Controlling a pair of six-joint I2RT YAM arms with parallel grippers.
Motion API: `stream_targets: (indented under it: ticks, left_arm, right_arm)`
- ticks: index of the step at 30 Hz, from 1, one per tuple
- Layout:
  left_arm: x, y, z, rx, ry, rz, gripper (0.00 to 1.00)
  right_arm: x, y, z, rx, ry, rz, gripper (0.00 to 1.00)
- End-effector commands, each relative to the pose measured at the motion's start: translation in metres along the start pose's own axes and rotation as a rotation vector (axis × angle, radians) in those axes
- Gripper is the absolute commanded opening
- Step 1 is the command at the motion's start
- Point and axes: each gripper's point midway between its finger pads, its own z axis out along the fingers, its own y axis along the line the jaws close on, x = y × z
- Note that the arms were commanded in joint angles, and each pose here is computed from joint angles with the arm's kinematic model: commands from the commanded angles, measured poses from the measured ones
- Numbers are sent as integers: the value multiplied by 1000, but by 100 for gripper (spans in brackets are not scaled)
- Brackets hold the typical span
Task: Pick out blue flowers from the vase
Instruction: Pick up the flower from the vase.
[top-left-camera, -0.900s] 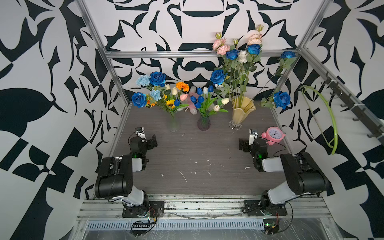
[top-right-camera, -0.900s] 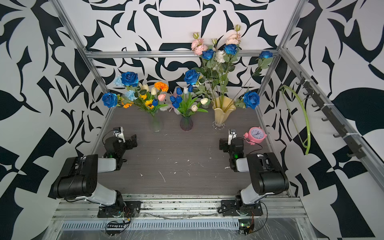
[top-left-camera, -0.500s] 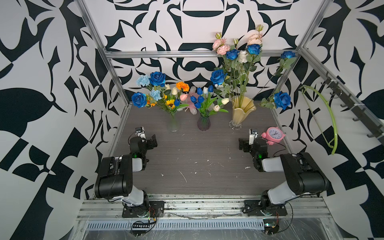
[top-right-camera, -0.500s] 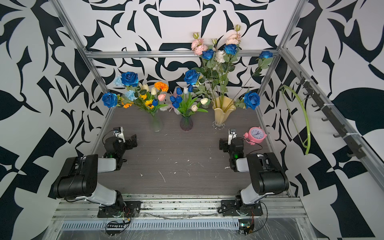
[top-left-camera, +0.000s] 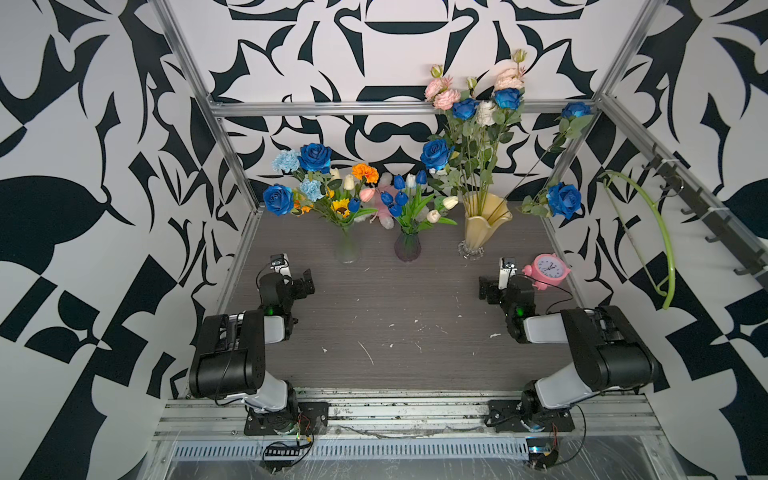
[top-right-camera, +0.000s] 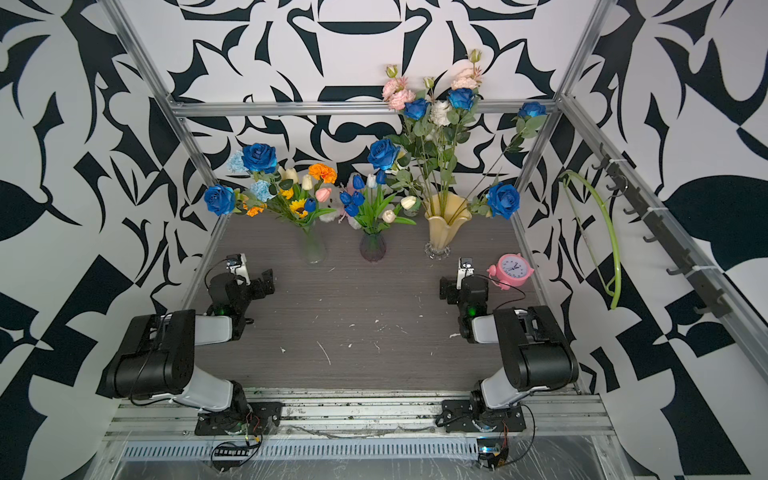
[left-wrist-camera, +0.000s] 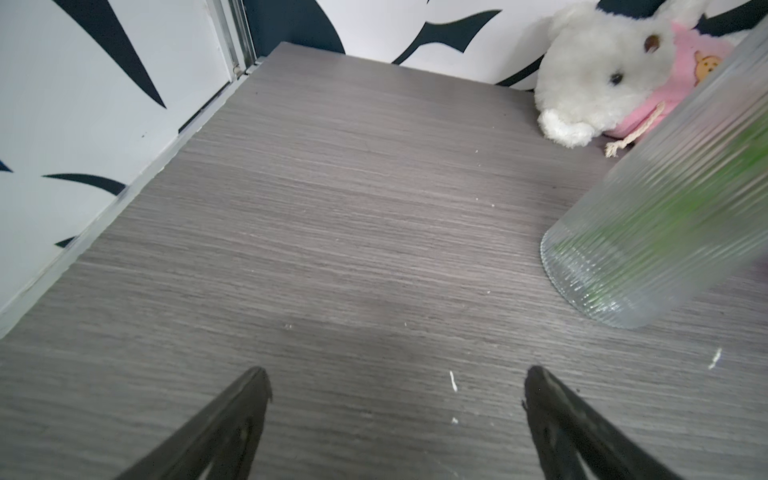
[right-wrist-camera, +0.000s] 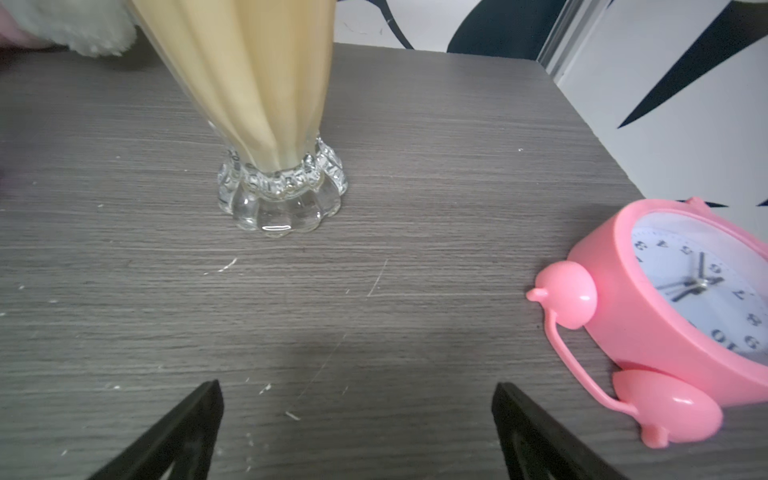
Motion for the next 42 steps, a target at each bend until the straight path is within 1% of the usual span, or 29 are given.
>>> stream_targets:
  ticks: [1, 4, 8, 13, 14, 15, 18, 23, 27, 31, 35, 39, 42]
  left_arm:
    - [-33, 0, -6, -15, -24, -13, 99]
    - [-49, -1, -16, -20, -49, -21, 99]
    - [-78, -4, -37, -21, -91, -79, 99]
    - [-94, -16, -55, 23, -51, -170, 99]
    - [-98, -21, -60, 46, -51, -188, 99]
    - [-100, -26, -65, 66, -54, -199, 99]
    - [-104, -43, -82, 112, -45, -197, 100]
    - [-105, -72, -111, 178, -28, -157, 100]
    - [-99, -90, -130, 212, -14, -130, 100]
    - [-93, -106, -141, 243, 10, -100, 100]
    - [-88, -126, -151, 284, 37, -64, 100]
    - [-85, -155, -160, 335, 48, -7, 100]
    - [-85, -184, -166, 377, 59, 60, 99]
  right_arm:
    - [-52, -12, -11, 67, -32, 31, 100]
    - [-66, -13, -30, 55, -25, 73, 100]
    - [-70, -25, -63, 82, -47, 214, 100]
    - [-64, -25, -99, 56, 2, 226, 100]
    - [-65, -26, -106, 55, -3, 233, 100]
    - [-67, -21, -113, 15, -10, 238, 100]
    - [-81, -16, -129, -31, -60, 248, 98]
    - [-109, -6, -141, -101, -96, 235, 95]
    - [-130, -7, -146, -104, -136, 210, 95]
    - [-151, 2, -144, -154, -164, 187, 94]
    - [-175, 0, -147, -151, -222, 171, 94]
    - [-189, 5, -142, -170, -235, 160, 94]
    - [-190, 5, -134, -169, -222, 201, 94]
